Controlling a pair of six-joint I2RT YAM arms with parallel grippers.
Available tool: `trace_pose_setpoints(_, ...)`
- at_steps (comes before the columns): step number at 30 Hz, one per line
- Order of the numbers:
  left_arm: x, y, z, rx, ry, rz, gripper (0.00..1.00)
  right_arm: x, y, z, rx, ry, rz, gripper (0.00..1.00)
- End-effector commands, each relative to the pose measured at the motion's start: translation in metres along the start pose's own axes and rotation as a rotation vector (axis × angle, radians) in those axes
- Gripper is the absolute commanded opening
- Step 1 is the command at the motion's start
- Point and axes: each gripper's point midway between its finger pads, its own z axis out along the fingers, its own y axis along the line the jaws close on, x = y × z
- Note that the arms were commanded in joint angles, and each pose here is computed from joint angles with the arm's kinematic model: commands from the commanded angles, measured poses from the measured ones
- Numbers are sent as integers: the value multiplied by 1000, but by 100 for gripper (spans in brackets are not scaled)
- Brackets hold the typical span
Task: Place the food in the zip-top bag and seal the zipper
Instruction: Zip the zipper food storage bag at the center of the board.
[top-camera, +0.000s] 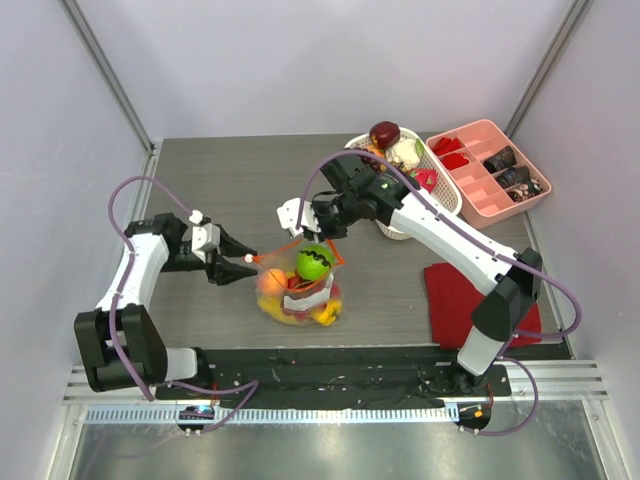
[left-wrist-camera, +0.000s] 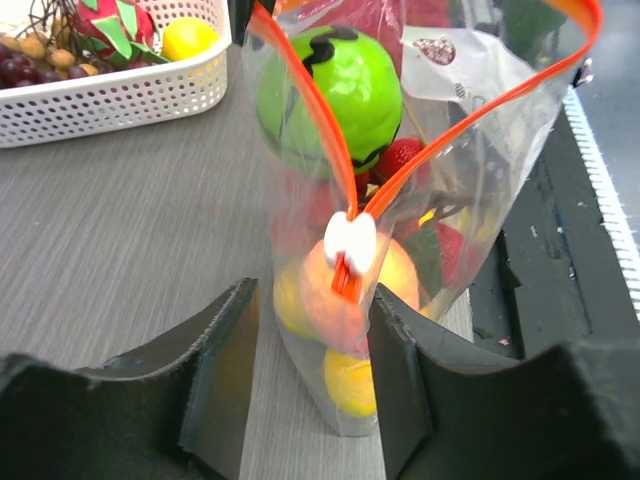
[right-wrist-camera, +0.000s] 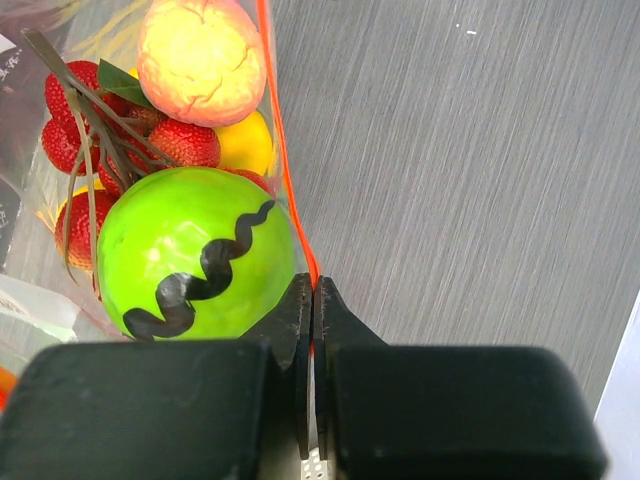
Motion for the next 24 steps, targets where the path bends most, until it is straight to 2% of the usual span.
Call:
trace_pose_setpoints(1, -51, -22, 5, -3, -171, -339, 48, -16, -14, -2, 47, -39, -27, 1)
trace_pose_setpoints(4, -55, -28, 5, 6, -160, -363, 43, -14, -14, -2, 51, -33, -19, 1)
trace_pose_setpoints(7, -57, -31, 5, 12, -146, -383, 29, -15, -16, -3, 59, -36, -14, 1)
trace_pose_setpoints(8, -56, -32, 4, 15, -137, -386, 17, -16, -16, -4, 64, -37, -13, 1)
trace_pose_setpoints(11, -56, -34, 3, 18, -118, -404, 0, -18, -20, -6, 87, -41, -9, 5)
trace_pose_setpoints(14, -61, -36, 3, 14, -126, -394, 0, -22, -23, -11, 114, -44, 17, 38)
trace_pose_setpoints(15, -63, -36, 3, 16, -127, -393, 0, -23, -30, -16, 147, -36, 33, 58)
trace_pose_setpoints(16, -64, -37, 2, 16, -123, -393, 0, -26, -34, -19, 173, -40, 87, 66)
trace_pose_setpoints(19, -64, -37, 1, 19, -89, -384, 0, -45, -50, -37, 241, -80, 151, 79)
trace_pose_setpoints(21, -63, -38, 0, 20, -71, -366, 0, -73, -52, -48, 229, -181, 233, 83)
trace_pose_setpoints(24, -63, -41, -1, 20, -51, -329, 0, -101, -47, -50, 167, -299, 363, 80)
